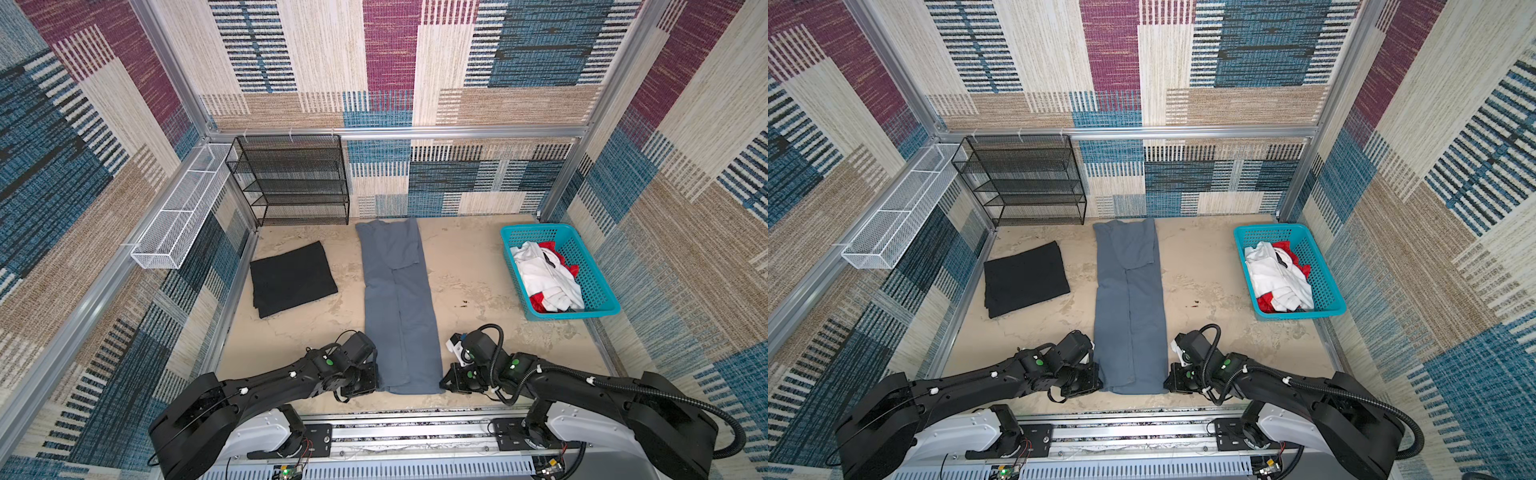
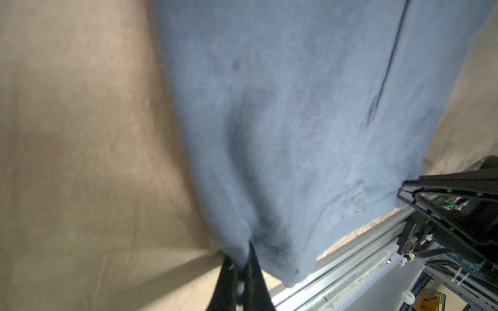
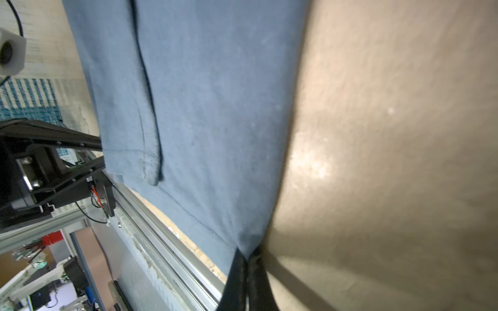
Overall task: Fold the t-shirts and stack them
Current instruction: 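Lift the near end with both grippers and fold it away from the robot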
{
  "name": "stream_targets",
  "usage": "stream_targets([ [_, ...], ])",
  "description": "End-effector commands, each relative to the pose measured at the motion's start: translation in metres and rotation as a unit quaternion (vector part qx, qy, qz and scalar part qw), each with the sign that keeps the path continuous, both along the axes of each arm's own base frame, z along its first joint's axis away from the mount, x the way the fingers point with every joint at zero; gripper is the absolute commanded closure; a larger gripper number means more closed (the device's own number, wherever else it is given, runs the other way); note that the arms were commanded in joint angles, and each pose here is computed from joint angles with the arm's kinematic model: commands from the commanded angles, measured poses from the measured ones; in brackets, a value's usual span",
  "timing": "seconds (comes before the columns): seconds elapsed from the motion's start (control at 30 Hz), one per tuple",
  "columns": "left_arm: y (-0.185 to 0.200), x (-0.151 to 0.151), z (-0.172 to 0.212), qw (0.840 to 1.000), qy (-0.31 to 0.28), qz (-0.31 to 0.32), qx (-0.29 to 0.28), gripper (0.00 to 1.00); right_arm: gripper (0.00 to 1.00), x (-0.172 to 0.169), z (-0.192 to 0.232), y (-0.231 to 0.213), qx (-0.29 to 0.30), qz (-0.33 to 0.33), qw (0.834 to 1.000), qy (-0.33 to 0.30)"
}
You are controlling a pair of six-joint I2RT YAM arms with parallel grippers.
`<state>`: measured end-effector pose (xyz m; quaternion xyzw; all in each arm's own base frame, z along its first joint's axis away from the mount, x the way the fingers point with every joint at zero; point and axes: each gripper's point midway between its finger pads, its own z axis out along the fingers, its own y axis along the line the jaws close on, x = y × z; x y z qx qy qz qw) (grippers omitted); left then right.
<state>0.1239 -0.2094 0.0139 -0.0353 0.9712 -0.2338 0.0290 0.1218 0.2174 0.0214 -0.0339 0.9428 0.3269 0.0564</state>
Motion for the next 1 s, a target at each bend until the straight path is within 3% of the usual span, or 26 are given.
stream_targets([
  [0.0,0.028,-0.017,-0.013,0.998,0.029,0.001,0.062,1.00,1.00,0.005,0.006,-0.004,-0.007,-0.008,1.000,-0.019],
  [0.63,0.027,-0.031,0.063,0.999,-0.033,-0.039,0.011,1.00,1.00,0.000,0.090,0.012,0.096,0.023,0.993,-0.071],
  [0.8,0.025,-0.020,0.087,0.997,-0.073,-0.033,0.005,1.00,1.00,0.013,0.103,0.006,0.076,-0.012,0.993,-0.091],
  [0.97,0.035,-0.001,0.103,0.992,-0.122,-0.016,0.038,1.00,1.00,0.027,0.106,0.004,0.066,-0.043,0.991,-0.110],
])
